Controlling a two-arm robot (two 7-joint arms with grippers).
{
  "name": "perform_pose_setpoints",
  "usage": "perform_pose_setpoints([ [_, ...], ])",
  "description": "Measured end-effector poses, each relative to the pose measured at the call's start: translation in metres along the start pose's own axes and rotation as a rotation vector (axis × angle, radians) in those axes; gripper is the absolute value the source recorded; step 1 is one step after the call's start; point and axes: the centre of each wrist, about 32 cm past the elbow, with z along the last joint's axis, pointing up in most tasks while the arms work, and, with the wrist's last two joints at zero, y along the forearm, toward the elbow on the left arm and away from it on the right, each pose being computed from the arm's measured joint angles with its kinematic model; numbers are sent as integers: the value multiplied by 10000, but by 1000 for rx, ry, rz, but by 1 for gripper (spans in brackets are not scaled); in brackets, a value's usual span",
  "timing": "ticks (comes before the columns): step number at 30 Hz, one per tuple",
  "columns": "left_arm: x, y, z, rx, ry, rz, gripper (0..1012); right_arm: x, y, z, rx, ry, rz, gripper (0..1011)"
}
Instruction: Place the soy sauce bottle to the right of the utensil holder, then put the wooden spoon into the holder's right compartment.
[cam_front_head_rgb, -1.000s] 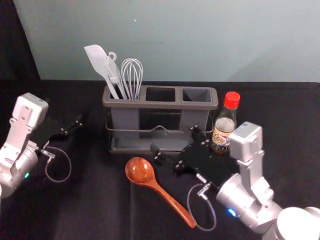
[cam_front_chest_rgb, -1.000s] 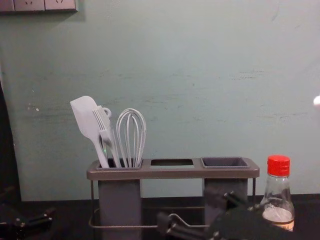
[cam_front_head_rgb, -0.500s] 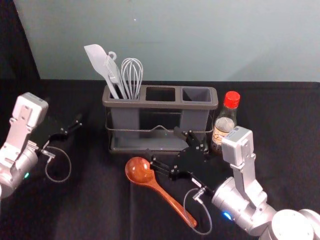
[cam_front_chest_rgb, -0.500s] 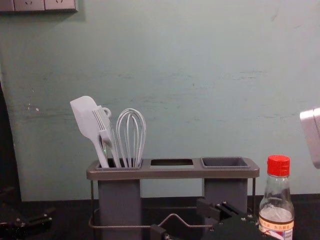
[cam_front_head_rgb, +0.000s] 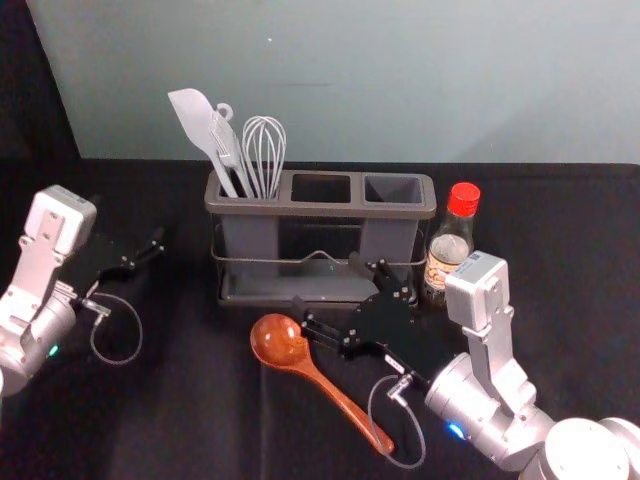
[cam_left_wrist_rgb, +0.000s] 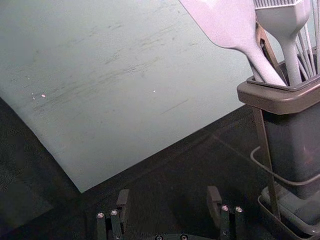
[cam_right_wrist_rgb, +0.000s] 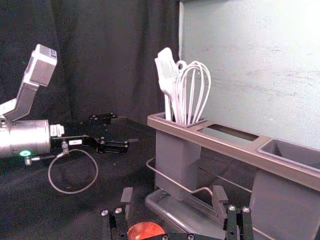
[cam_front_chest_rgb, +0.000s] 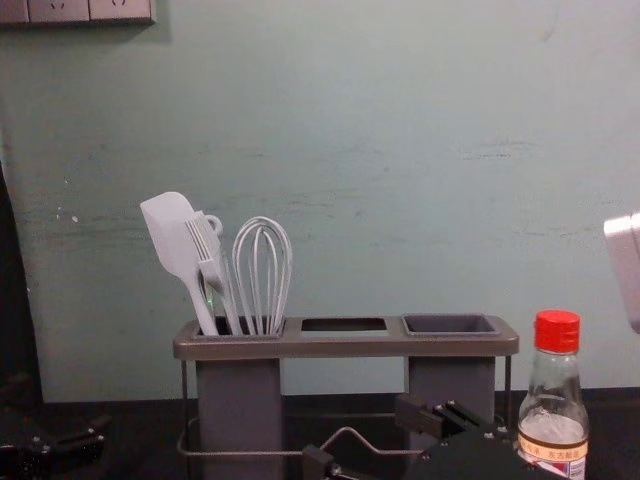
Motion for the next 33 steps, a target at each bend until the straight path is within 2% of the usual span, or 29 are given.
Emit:
perform_pose_setpoints([
  [2,0,0,0,0,0,0,1000,0,0,0,0,0,0,1003],
  [7,0,0,0,0,0,0,1000,-20,16,50,-68,18,11,1003],
  [10,0,0,0,0,0,0,1000,-42,37,131,-128,46,17,1003],
  [16,0,0,0,0,0,0,1000,-64,123,406,-304,105,21,1002],
  [17,0,0,0,0,0,0,1000,-59,154,476,-352,121,23,1002],
  [22,0,0,0,0,0,0,1000,-18,270,654,-485,160,32,1002],
  [27,0,0,0,0,0,0,1000,-23,399,784,-574,149,37,1003],
  [33,0,0,0,0,0,0,1000,-35,537,838,-627,135,43,1003],
])
